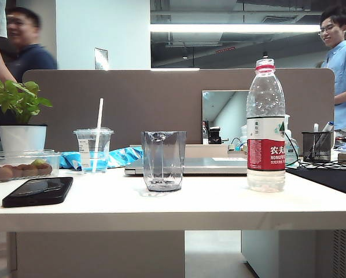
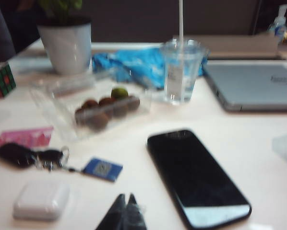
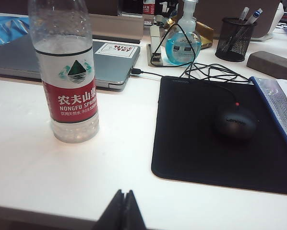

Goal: Pick up the mineral water bottle on the table and pour water into the mug until it's half full.

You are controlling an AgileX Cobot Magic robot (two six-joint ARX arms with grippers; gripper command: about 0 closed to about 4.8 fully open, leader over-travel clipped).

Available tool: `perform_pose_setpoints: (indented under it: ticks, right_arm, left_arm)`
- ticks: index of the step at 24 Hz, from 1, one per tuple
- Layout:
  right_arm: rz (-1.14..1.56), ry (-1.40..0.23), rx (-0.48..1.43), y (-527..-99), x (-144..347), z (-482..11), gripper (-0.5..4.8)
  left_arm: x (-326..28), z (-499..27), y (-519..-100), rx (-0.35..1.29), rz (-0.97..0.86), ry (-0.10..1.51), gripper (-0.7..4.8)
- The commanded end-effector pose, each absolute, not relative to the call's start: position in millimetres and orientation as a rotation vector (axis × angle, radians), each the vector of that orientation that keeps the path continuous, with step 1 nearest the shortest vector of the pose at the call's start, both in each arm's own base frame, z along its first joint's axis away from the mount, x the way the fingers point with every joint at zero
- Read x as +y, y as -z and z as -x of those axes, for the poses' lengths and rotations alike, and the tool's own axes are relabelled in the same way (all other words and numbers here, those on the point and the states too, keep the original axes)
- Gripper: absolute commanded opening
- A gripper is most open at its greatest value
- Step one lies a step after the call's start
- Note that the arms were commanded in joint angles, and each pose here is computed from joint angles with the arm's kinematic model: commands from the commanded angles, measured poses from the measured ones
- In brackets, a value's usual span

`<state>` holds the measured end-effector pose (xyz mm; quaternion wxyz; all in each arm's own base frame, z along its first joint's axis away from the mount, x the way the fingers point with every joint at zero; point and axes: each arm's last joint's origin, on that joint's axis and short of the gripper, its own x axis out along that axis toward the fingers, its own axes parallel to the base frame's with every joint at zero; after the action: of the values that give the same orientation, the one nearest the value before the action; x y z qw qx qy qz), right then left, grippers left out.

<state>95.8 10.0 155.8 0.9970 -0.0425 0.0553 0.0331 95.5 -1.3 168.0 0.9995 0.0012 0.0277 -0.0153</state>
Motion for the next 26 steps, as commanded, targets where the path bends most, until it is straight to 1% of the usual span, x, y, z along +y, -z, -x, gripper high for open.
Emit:
perform_pose_setpoints:
  ticks: [1,3,6,7,8,10,12,13,14,16,17,18,19,23,26]
  right_arm:
    - [0.074,-0.062,0.039,-175.7,9.6,-92.6,-0.06]
    - [0.062,-0.061,-0.018,-195.3,9.0,-87.8,-0.06]
    - [-0.016,-0.062,-0.084,-217.7,8.2,-80.8,-0.06]
    - [-0.050,-0.064,-0.109,-227.4,7.7,-77.2,-0.06]
    - [-0.069,-0.066,-0.121,-237.5,7.2,-72.7,-0.06]
    - [-0.063,-0.106,-0.101,-252.2,7.3,-63.5,-0.06]
    - [-0.037,-0.156,-0.052,-262.0,8.0,-56.7,-0.06]
    - [-0.016,-0.176,-0.034,-265.0,8.3,-54.8,-0.06]
    - [0.012,-0.208,-0.014,-269.8,9.1,-53.4,-0.06]
    - [0.035,-0.237,-0.003,-278.3,10.0,-53.9,-0.03]
    - [0.038,-0.237,-0.002,-281.1,10.1,-54.8,0.05]
    - [0.058,-0.240,-0.001,-286.7,10.5,-57.1,0.45]
    - [0.061,-0.263,-0.006,-291.0,11.5,-59.6,0.66]
    - [0.061,-0.349,-0.001,-299.3,15.4,-71.1,0.67]
    - [0.059,-0.383,0.011,-300.1,17.5,-80.5,0.68]
  left_arm:
    - [-1.4,-88.6,-199.1,-0.047,0.049,0.032,-0.05]
    - [-1.3,-77.7,-231.9,-0.152,0.071,0.036,-0.05]
    - [-1.2,-64.8,-260.6,-0.242,0.087,0.041,-0.05]
    - [-1.3,-60.8,-268.4,-0.265,0.118,0.053,-0.05]
    - [-2.4,-55.2,-277.9,-0.275,0.181,0.102,-0.05]
    - [-5.4,-49.8,-287.0,-0.226,0.165,0.202,-0.05]
    - [-8.9,-51.7,-291.7,-0.155,0.080,0.315,-0.05]
    - [-9.7,-53.7,-293.2,-0.136,0.053,0.339,-0.05]
    - [-11.4,-60.2,-296.3,-0.102,0.001,0.397,-0.05]
    - [-14.0,-74.9,-301.2,-0.044,-0.033,0.487,-0.05]
    - [-14.6,-80.2,-302.3,-0.021,-0.035,0.509,-0.05]
    - [-15.8,-92.1,-304.7,0.025,-0.035,0.547,-0.05]
    - [-17.6,-101.1,-304.8,0.053,-0.042,0.567,-0.05]
    - [-34.5,-117.5,-295.6,0.144,-0.048,0.665,-0.05]
    - [-52.2,-119.5,-291.1,0.185,-0.071,0.696,-0.05]
